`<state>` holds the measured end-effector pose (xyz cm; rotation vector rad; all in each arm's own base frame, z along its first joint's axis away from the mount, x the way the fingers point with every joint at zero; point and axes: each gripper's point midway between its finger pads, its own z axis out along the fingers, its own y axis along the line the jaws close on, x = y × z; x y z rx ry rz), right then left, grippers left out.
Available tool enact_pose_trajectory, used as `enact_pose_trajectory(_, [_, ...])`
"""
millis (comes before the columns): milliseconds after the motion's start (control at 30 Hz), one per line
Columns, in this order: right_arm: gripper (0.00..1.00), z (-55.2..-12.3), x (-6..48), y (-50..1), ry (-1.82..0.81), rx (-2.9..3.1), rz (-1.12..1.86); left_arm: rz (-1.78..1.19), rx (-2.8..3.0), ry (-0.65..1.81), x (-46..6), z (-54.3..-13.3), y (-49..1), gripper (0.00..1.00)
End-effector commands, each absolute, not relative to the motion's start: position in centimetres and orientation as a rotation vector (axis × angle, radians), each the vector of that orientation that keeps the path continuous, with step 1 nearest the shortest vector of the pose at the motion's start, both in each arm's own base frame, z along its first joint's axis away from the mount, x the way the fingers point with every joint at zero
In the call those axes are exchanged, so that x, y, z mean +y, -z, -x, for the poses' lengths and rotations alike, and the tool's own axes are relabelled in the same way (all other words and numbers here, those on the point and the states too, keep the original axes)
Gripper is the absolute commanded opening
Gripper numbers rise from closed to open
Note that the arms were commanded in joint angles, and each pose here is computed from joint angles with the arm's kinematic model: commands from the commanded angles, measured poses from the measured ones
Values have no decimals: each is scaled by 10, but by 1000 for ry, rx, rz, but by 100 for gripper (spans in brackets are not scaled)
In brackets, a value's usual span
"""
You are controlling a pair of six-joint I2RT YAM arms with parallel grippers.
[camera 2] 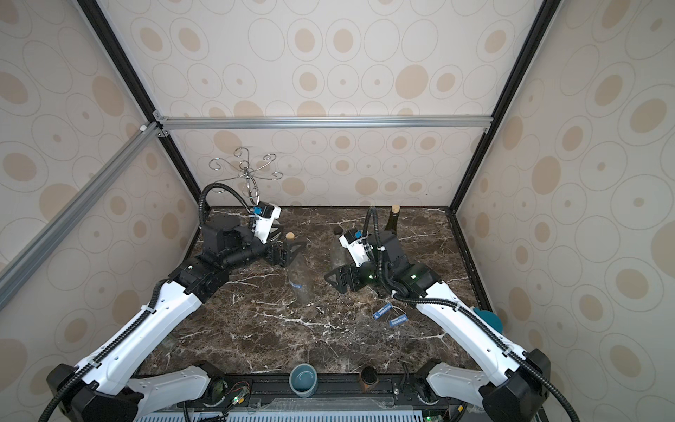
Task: Remove the label from the bottle
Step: Adjust the bottle at the center of the board.
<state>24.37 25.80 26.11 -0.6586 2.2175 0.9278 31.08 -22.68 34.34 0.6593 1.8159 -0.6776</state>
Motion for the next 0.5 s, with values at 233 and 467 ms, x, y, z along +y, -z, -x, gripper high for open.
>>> enact_pose_trajectory(233, [89,-233,255,-270,-944,2195,712,-942,1693,796,-229,-290,-349,100])
enact_pose_trajectory(467, [89,-234,255,-266,-931,2206,717,-969,1698,789,-226,-302,-338,98])
